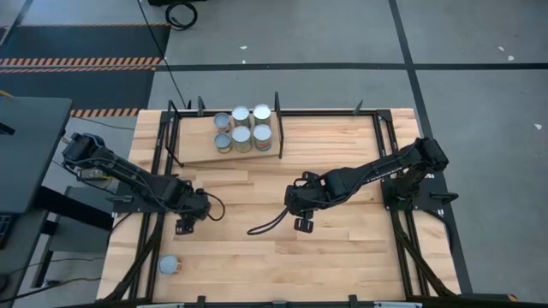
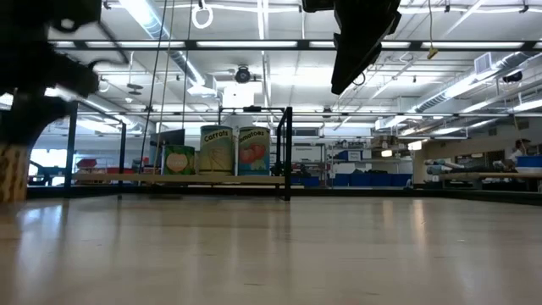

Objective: Pick and place cans onto a shelf
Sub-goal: Put the canned beans on the shelf

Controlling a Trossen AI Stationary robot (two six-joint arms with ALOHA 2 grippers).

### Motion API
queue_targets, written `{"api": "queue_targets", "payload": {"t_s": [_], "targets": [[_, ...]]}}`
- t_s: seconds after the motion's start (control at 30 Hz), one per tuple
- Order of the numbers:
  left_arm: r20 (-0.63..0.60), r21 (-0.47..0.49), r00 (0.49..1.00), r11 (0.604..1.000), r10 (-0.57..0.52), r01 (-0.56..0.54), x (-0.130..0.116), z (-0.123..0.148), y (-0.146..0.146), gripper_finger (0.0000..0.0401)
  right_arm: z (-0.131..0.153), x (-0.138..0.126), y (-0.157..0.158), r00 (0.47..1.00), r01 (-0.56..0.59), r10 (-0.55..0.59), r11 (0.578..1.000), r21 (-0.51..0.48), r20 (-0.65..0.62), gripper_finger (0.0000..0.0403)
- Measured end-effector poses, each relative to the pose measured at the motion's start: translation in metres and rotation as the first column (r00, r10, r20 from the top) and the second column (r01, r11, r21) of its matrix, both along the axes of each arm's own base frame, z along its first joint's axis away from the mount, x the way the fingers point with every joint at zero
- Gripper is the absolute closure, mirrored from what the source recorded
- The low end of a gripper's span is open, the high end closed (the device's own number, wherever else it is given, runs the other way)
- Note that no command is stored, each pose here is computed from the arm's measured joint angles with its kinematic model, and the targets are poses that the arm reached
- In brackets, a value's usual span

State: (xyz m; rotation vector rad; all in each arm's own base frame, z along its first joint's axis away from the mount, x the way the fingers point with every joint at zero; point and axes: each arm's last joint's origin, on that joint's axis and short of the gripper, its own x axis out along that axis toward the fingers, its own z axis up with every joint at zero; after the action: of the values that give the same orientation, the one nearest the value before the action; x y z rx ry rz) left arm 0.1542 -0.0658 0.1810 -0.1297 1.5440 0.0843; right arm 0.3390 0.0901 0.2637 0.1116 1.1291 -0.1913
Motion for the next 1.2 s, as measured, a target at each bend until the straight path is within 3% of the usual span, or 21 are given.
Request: {"api": "queue_targets", "payload": {"t_s": [0.2,0.33,0.43,0.57,0.83,1.2], "targets": [[0.107,0.023,0.994,0.999,0.023,-0.026,0.023,0.059,0.011,0.0115,0.0,-0.002,0.003,1.0,-0.018,0.018,1.0,-0.005,-0.008,0.0268],[0.136,0.104,0.989,0.991,0.067,-0.081,0.032,0.097,0.044,0.0116,0.0,-0.002,0.003,1.0,-0.018,0.018,1.0,-0.006,-0.01,0.0268],[0.111,0.167,0.99,0.98,0.087,-0.105,0.03,0.111,0.076,0.0116,0.0,-0.002,0.004,1.0,-0.021,0.021,1.0,-0.006,-0.011,0.0268],[0.065,0.202,0.986,0.966,0.151,-0.161,0.021,0.108,0.119,0.0117,0.0,-0.004,0.01,0.999,-0.035,0.035,0.999,-0.005,-0.012,0.0268],[-0.031,0.207,0.971,0.952,0.238,-0.227,0.019,0.072,0.187,0.0117,0.0,-0.007,0.02,0.998,-0.06,0.06,0.998,-0.001,-0.007,0.0268],[-0.079,0.178,0.964,0.955,0.253,-0.236,0.021,0.043,0.232,0.0117,0.0,-0.009,0.026,0.999,-0.052,0.052,0.999,0.009,-0.007,0.0268]]}}
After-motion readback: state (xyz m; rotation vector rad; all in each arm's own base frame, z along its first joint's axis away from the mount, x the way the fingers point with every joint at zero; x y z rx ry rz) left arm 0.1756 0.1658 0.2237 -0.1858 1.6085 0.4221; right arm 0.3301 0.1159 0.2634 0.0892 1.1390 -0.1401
